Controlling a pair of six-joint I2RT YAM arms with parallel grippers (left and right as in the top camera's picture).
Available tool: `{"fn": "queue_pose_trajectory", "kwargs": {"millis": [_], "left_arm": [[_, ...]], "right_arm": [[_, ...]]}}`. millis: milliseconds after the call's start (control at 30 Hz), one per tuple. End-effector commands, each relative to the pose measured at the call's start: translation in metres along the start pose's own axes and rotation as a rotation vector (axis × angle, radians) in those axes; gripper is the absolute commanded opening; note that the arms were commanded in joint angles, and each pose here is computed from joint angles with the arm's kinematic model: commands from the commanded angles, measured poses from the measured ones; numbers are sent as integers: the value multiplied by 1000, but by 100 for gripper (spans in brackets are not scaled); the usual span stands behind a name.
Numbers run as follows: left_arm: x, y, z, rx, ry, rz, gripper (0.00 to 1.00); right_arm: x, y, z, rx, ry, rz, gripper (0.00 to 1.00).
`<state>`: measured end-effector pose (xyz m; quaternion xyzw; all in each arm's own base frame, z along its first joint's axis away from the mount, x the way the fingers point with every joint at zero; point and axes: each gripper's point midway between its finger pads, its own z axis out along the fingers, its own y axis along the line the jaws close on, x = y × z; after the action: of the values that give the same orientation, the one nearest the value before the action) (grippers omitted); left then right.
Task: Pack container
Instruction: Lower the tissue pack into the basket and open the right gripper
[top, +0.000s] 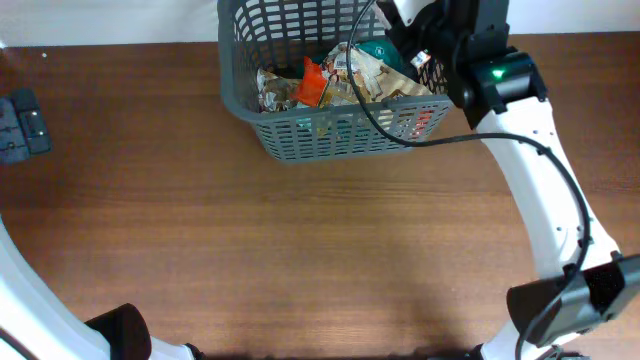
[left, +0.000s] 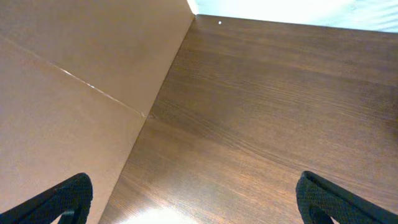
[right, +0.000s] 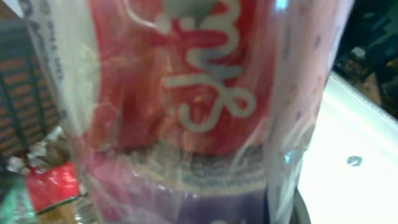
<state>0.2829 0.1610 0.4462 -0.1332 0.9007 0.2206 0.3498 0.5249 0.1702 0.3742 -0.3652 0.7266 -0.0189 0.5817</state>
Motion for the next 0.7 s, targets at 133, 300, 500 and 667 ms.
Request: {"fn": "queue_pose_trajectory", "kwargs": {"millis": [133, 300, 500, 667], "left_arm": [[0, 2, -5, -2, -12, -19, 99], [0, 2, -5, -2, -12, -19, 99], [0, 2, -5, -2, -12, -19, 99], [0, 2, -5, -2, -12, -19, 99]], "right_arm": [[39, 12, 36, -24, 100, -56, 8], [60, 11, 50, -10, 149, -67, 21], [80, 4, 58, 0, 191, -64, 30], [85, 4, 56, 9, 224, -64, 50]]}}
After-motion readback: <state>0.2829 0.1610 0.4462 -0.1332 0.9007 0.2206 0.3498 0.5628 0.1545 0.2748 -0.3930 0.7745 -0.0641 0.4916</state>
